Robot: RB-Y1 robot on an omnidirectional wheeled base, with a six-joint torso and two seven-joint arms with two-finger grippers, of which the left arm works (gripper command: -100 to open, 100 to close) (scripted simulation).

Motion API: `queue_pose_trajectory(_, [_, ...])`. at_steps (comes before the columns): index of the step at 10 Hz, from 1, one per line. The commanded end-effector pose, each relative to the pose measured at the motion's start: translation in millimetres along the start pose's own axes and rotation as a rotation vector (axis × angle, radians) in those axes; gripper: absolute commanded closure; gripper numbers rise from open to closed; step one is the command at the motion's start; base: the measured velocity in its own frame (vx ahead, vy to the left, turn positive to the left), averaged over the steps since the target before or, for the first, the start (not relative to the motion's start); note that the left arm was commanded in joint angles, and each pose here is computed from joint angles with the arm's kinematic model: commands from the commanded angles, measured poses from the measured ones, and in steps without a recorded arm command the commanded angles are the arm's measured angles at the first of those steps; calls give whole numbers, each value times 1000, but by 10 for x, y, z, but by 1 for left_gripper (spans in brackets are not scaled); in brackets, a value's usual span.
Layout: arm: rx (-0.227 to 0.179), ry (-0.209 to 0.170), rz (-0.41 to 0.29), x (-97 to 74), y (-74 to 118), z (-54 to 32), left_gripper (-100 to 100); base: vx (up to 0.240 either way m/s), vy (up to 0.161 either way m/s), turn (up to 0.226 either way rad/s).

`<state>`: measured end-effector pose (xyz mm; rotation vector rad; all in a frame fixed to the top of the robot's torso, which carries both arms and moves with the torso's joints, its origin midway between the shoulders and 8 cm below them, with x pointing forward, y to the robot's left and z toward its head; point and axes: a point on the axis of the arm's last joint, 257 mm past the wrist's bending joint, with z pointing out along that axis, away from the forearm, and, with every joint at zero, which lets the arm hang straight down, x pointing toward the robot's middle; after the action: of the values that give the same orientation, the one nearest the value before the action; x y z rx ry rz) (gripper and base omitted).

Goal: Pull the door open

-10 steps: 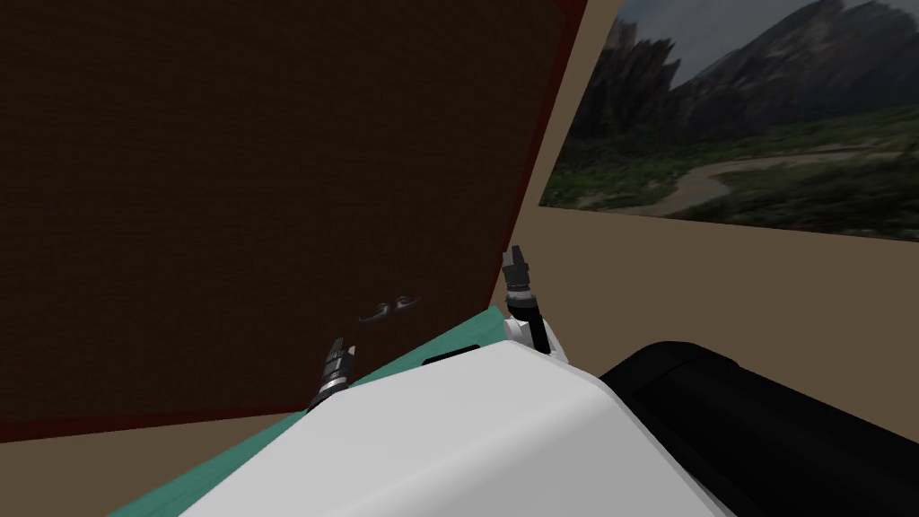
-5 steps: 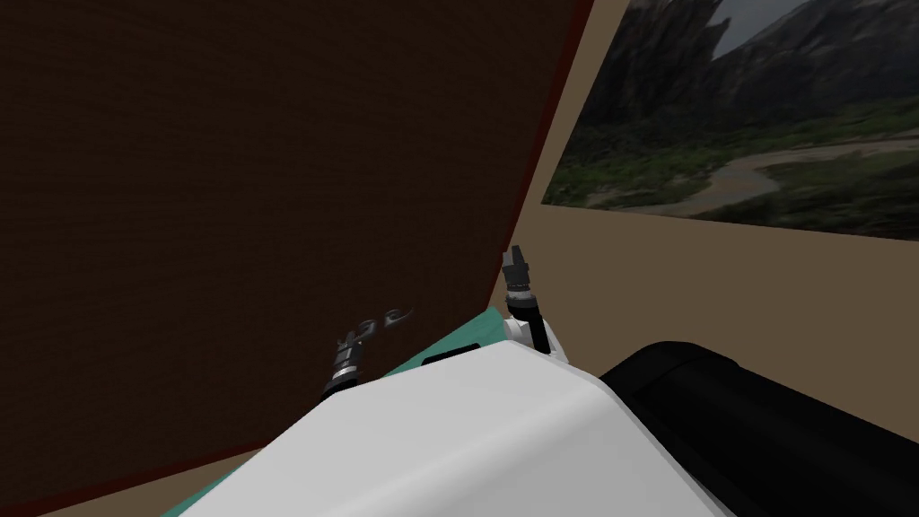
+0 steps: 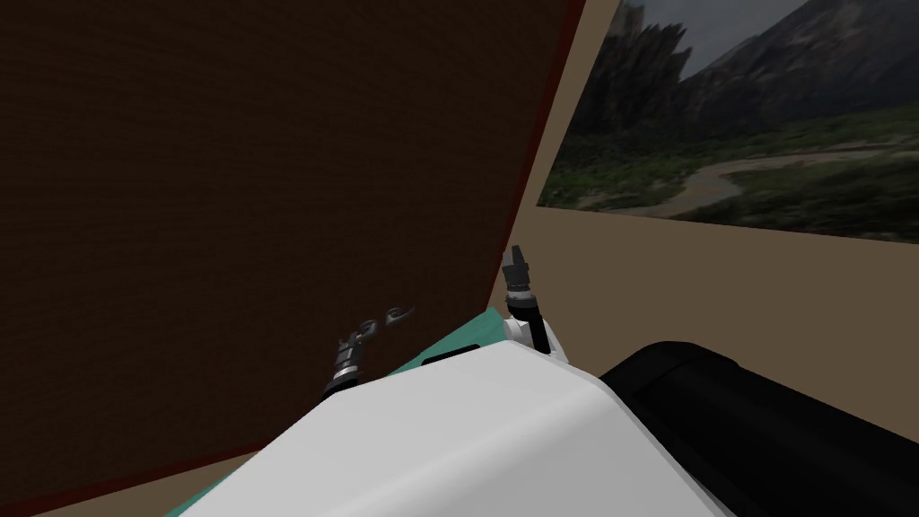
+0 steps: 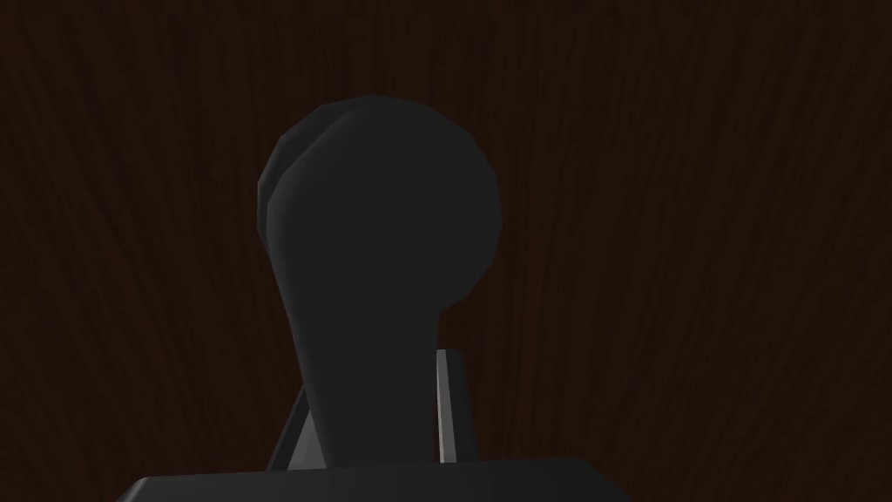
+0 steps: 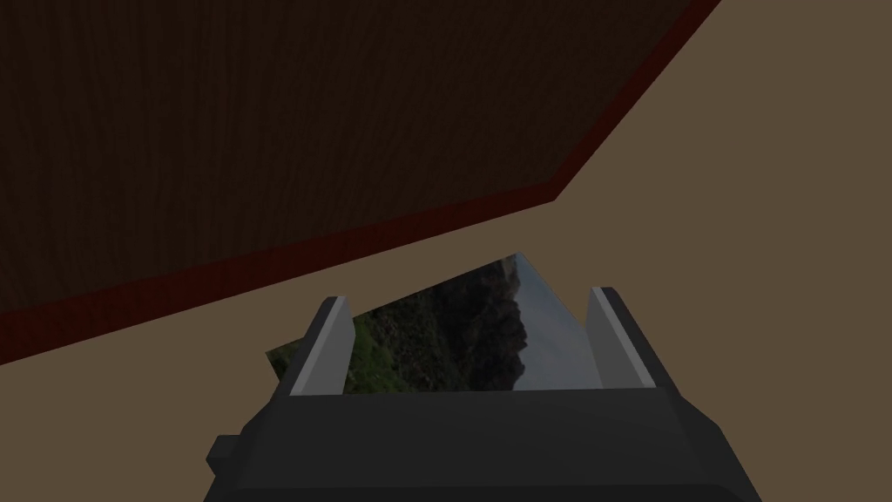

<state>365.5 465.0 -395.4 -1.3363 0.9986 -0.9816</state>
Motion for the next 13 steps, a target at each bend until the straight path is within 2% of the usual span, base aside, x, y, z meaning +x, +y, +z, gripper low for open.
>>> queue_pose_trajectory(1, [-19,-32,19,-265,41,-111,100,-109,40,82])
queue_pose_trajectory(3, [-19,-32,19,-265,41,-111,100,-111,21,5])
queue_pose_trajectory(4, [-30,-46,33,-443,56,-203,100,-126,-15,-17])
queue_pose_trajectory(6, [-32,-44,37,-486,55,-235,100,-156,-52,-26])
queue_pose_trajectory(7, [-30,-28,38,-495,45,-274,100,-145,-35,-85])
queue_pose_trajectory(10, [-13,48,21,-273,5,-287,100,-196,8,-177])
queue_pose_trajectory(13, [0,101,5,-74,-22,-278,100,-133,53,-120])
